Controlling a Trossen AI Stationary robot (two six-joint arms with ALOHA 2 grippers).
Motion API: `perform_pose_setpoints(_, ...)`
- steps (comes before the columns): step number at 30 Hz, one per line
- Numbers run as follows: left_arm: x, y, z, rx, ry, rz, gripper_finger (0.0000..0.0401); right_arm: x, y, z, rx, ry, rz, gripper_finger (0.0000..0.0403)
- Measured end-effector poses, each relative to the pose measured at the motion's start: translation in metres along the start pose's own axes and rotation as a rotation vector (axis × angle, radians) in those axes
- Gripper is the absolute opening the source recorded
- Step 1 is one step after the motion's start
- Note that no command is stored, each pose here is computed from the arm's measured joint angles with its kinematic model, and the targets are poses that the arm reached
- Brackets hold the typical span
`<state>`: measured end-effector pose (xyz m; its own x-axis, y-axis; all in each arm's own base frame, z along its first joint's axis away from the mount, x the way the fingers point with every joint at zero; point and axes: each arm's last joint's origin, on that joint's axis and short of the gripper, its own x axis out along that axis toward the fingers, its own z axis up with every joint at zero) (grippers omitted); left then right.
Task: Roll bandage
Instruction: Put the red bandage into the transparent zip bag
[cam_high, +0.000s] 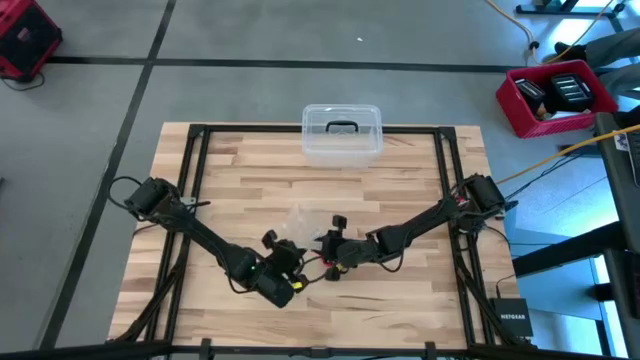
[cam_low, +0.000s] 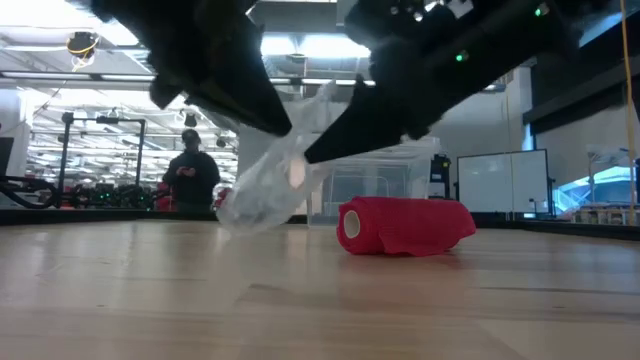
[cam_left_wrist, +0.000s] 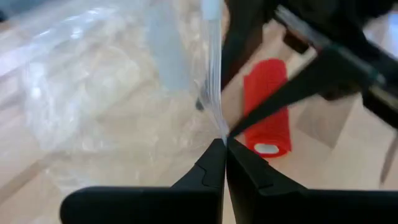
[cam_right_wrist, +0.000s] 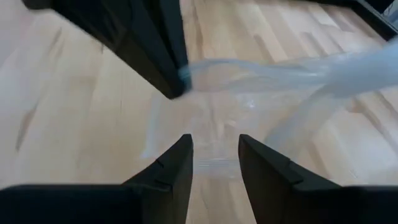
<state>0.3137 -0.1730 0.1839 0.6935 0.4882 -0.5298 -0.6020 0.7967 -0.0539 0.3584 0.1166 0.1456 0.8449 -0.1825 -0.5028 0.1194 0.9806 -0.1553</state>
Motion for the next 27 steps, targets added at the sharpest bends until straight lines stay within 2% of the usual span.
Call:
perform_pose_setpoints(8,-0.017,-0.006,-0.01,-0.012,-0.141,0.044,0.0001,0.026,0.004,-0.019,0.085,-0.026,0.02,0.0133)
perform_pose_setpoints(16,-0.022,-0.005,-0.009,0.111,-0.287,0.143,0.0001,0.033,0.005,-0.024,0.121,-0.023,0.046,0.0133)
perform_pose_setpoints(21,-0.014,-0.004,-0.011,0.187,-0.268,0.171,0.0,0.033,0.005,-0.027,0.112,-0.004,0.047,0.0133)
perform_pose_setpoints(27,0.0,-0.005,-0.02,0.171,-0.151,0.12,0.0001,0.033,0.006,-0.029,0.102,0.009,0.059,0.0133)
